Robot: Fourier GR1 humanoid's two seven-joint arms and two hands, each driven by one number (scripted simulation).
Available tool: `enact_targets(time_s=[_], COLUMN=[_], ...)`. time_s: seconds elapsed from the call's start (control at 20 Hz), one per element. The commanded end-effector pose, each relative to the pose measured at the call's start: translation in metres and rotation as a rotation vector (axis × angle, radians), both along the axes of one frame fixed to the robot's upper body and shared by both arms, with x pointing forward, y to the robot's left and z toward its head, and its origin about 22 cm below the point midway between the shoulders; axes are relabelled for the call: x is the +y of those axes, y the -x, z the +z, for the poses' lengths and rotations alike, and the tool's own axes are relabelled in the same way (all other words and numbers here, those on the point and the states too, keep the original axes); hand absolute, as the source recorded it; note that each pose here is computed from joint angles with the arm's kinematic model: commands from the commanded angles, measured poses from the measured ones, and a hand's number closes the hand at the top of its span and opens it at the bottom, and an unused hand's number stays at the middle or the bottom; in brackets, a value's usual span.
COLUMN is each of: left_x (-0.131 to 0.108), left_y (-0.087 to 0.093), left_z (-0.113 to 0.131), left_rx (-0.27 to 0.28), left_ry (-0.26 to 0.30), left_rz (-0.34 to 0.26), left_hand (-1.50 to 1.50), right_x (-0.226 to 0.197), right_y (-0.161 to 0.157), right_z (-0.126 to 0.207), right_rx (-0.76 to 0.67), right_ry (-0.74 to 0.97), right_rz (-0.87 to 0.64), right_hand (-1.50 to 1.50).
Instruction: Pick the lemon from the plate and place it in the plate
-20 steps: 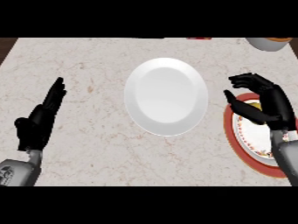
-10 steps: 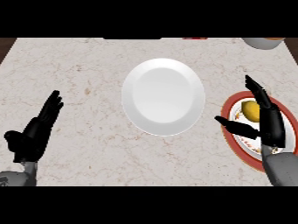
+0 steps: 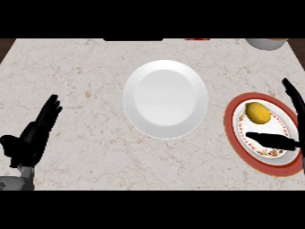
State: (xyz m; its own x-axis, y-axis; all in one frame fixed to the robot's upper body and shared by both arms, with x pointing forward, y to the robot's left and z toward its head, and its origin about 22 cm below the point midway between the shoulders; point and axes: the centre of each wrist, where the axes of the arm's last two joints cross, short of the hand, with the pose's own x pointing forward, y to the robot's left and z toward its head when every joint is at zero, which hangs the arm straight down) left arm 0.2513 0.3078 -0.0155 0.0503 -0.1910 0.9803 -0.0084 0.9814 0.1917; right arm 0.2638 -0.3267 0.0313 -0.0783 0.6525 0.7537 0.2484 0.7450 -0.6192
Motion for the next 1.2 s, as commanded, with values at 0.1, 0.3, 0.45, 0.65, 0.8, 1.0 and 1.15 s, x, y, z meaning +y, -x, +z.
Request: enact_targets(time_s=[0.1, 0.3, 0.45, 0.65, 0.8, 1.0, 1.15], left_x=[0.001, 0.011, -0.003, -0.011, -0.010, -0.023, 0.011], left_y=[0.002, 0.000, -0.005, -0.001, -0.002, 0.009, 0.007], left_z=[-0.009, -0.008, -0.004, -0.009, 0.002, -0.005, 0.001], left_rx=[-0.003, 0.006, -0.013, 0.004, -0.001, 0.006, -0.019], left_ry=[-0.005, 0.005, -0.008, 0.003, 0.011, 0.004, -0.020], left_rz=[0.000, 0.002, -0.010, -0.001, 0.001, -0.013, -0.004], left_hand=[0.00, 0.00, 0.00, 0.00, 0.00, 0.00, 0.00], right_x=[-0.016, 0.001, 0.010, -0.001, 0.013, -0.009, -0.012], right_y=[-0.003, -0.009, -0.012, -0.001, -0.015, -0.010, -0.026], right_z=[0.037, 0.042, 0.033, 0.034, 0.041, 0.023, 0.020], right_rx=[0.282, 0.370, 0.455, 0.522, 0.544, 0.623, 0.639], right_ry=[0.248, 0.235, 0.225, 0.268, 0.298, 0.361, 0.318], right_rz=[-0.017, -0.003, -0.010, -0.039, -0.069, -0.055, -0.046], right_hand=[-1.50, -1.50, -1.50, -1.50, -1.50, -1.50, -1.50])
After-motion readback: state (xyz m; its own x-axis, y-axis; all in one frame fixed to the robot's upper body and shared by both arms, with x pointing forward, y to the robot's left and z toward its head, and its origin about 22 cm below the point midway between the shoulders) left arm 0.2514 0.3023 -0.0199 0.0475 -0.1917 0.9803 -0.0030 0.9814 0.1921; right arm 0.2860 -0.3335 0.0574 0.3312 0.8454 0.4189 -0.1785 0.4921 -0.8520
